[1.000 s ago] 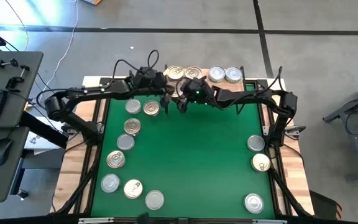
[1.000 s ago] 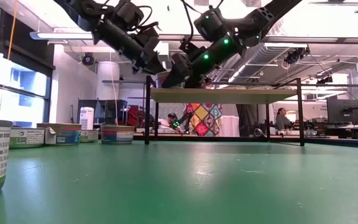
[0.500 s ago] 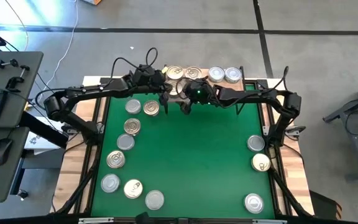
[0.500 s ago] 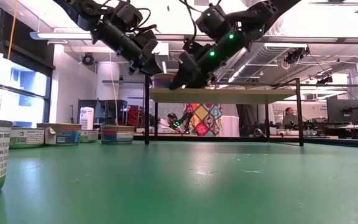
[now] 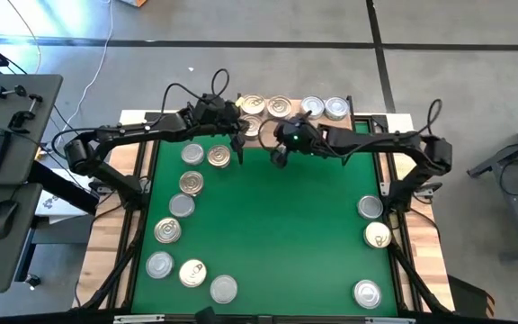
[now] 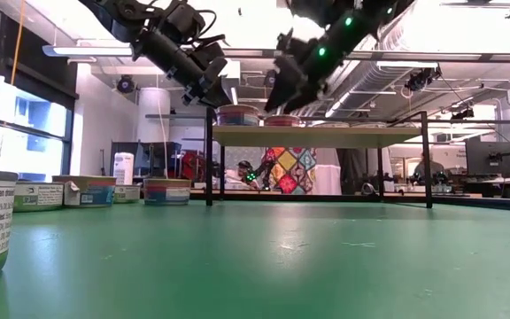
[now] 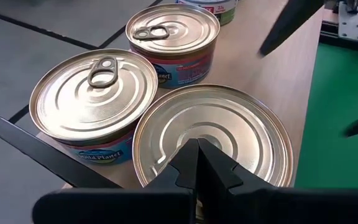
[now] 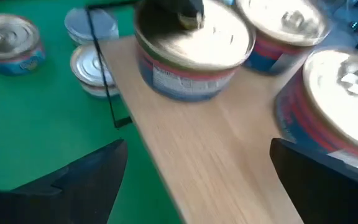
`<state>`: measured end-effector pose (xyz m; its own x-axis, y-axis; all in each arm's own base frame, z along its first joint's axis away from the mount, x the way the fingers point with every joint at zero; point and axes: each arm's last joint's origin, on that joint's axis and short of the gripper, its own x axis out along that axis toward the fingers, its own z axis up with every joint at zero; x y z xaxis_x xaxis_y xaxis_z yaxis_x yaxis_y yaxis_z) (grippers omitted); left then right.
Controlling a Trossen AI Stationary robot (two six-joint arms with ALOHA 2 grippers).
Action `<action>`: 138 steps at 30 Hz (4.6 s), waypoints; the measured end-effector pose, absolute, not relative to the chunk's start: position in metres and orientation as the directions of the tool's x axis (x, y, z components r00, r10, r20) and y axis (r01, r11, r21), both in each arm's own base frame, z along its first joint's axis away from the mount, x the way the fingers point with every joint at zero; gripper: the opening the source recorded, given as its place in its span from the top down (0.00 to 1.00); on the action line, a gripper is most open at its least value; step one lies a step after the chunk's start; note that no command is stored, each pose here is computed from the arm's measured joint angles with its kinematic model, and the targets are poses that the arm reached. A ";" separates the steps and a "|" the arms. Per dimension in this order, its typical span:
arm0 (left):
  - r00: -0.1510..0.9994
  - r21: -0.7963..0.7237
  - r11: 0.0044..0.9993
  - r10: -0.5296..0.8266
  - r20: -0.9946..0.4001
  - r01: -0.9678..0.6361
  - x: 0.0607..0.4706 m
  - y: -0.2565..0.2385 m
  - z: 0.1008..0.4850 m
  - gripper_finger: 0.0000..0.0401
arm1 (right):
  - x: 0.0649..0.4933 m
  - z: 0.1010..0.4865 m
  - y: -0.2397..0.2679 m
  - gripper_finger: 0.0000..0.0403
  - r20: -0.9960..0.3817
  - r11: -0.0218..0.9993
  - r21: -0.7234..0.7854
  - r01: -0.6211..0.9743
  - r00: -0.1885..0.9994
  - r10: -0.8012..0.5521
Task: Stack canned seafood by type on shelf
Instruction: Put the blue pink tuna can on the shelf aligned with the top left blue pink tuna can, then put the blue pink tuna can on the shelf aligned with the top right blue pink tuna can
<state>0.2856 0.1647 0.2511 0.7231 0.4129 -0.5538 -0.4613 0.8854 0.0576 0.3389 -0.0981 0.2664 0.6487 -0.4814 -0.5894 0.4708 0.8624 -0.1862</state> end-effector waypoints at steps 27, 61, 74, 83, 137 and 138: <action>0.835 0.200 0.960 0.270 -0.479 -0.195 0.273 0.061 0.306 1.00 | 0.276 0.259 0.135 0.04 -0.637 0.891 -0.248 0.382 0.628 -0.446; 0.901 0.040 0.970 0.239 -0.362 -0.241 0.232 -0.070 0.180 1.00 | 0.171 0.194 0.161 0.98 -0.878 0.798 -0.451 0.399 -0.360 -0.315; 0.906 0.032 0.970 0.236 -0.352 -0.240 0.232 -0.070 0.180 1.00 | 0.179 0.163 0.147 0.99 -0.923 0.815 -0.358 0.455 -0.306 -0.235; 0.913 0.019 0.971 0.231 -0.335 -0.239 0.233 -0.070 0.182 1.00 | 0.253 0.209 0.167 0.99 -0.841 0.896 -0.159 0.414 0.419 -0.343; 0.856 -0.287 0.951 -0.240 -0.457 0.114 0.370 -0.059 0.105 1.00 | 0.251 0.088 0.131 0.04 -0.490 0.968 -0.028 0.249 0.841 -0.231; 0.854 -0.296 0.948 -0.249 -0.457 0.117 0.371 -0.059 0.103 1.00 | 0.253 0.087 0.131 0.04 -0.485 0.969 -0.036 0.246 0.843 -0.232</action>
